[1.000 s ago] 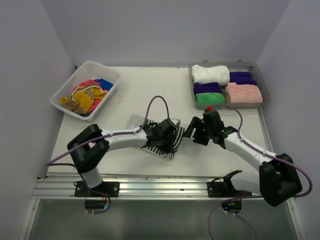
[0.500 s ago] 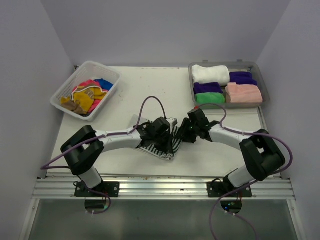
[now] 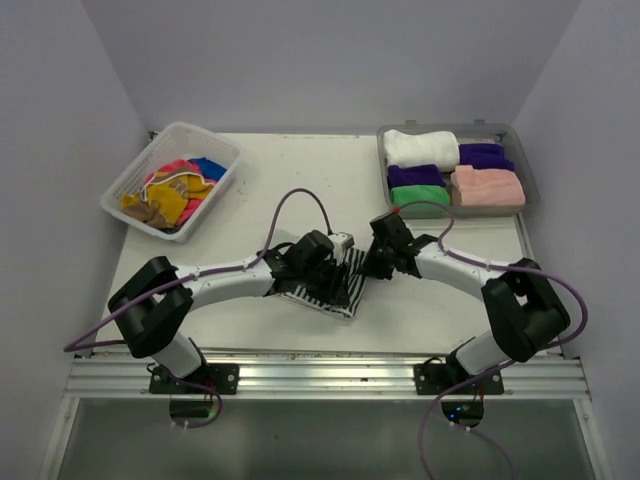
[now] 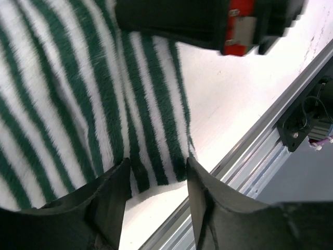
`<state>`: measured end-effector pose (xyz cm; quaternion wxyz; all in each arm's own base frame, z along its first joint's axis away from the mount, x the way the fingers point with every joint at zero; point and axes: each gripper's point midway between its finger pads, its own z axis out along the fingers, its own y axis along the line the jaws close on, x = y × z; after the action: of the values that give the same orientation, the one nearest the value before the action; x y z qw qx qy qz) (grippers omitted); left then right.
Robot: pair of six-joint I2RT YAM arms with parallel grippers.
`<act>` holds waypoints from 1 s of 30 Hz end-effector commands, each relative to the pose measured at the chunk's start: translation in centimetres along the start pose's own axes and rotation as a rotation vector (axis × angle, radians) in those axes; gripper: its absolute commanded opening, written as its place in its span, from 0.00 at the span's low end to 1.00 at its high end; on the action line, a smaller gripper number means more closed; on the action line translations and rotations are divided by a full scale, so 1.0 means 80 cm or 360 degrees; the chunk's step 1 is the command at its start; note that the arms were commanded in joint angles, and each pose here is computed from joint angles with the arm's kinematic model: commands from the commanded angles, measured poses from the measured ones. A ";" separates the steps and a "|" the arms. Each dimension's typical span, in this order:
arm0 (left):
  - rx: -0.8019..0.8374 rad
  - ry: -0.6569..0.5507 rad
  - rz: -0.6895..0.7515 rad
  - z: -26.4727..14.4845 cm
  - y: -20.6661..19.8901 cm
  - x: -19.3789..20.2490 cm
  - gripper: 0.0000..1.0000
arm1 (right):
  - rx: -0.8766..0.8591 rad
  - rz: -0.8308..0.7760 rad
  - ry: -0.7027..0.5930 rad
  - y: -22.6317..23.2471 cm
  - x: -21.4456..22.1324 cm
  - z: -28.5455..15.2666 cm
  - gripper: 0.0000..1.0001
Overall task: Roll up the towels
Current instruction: Roll the towel
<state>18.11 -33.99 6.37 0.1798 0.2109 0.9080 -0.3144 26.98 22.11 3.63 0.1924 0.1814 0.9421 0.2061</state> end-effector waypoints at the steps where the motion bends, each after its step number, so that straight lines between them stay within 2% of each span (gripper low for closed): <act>1: 0.0047 -0.0066 0.0127 -0.015 -0.016 -0.026 0.52 | 0.0279 0.0069 -0.0187 -0.032 -0.028 -0.039 0.00; 2: 0.0045 -0.0064 0.0133 -0.017 -0.018 -0.027 0.56 | 0.0328 0.0079 -0.0218 -0.039 -0.032 -0.045 0.00; 4: 0.0051 -0.0090 0.0150 -0.021 -0.023 -0.036 0.59 | 0.0399 0.0129 -0.0224 -0.052 -0.029 -0.057 0.00; 9: -0.0091 -0.0236 0.0229 -0.029 -0.033 -0.058 0.58 | 0.0436 0.0216 -0.0216 -0.064 -0.018 -0.064 0.00; 13: -0.0099 -0.0290 0.0354 -0.019 -0.071 -0.053 0.59 | 0.0454 0.0241 -0.0188 -0.066 -0.014 -0.063 0.00; 14: -0.0130 -0.0286 0.0371 -0.012 -0.070 -0.050 0.64 | 0.0449 0.0245 -0.0181 -0.065 -0.013 -0.062 0.00; 17: -0.0160 -0.0277 0.0397 0.002 -0.078 -0.041 0.66 | 0.0433 0.0261 -0.0179 -0.061 -0.014 -0.062 0.00; 30: -0.0261 -0.0313 0.0388 0.036 -0.075 -0.031 0.61 | 0.0340 0.0309 -0.0148 -0.042 -0.013 -0.061 0.00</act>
<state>16.51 -39.22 7.18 0.2876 0.2908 0.8840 -0.2264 24.15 16.57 5.30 0.1866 0.2863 0.9352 0.0929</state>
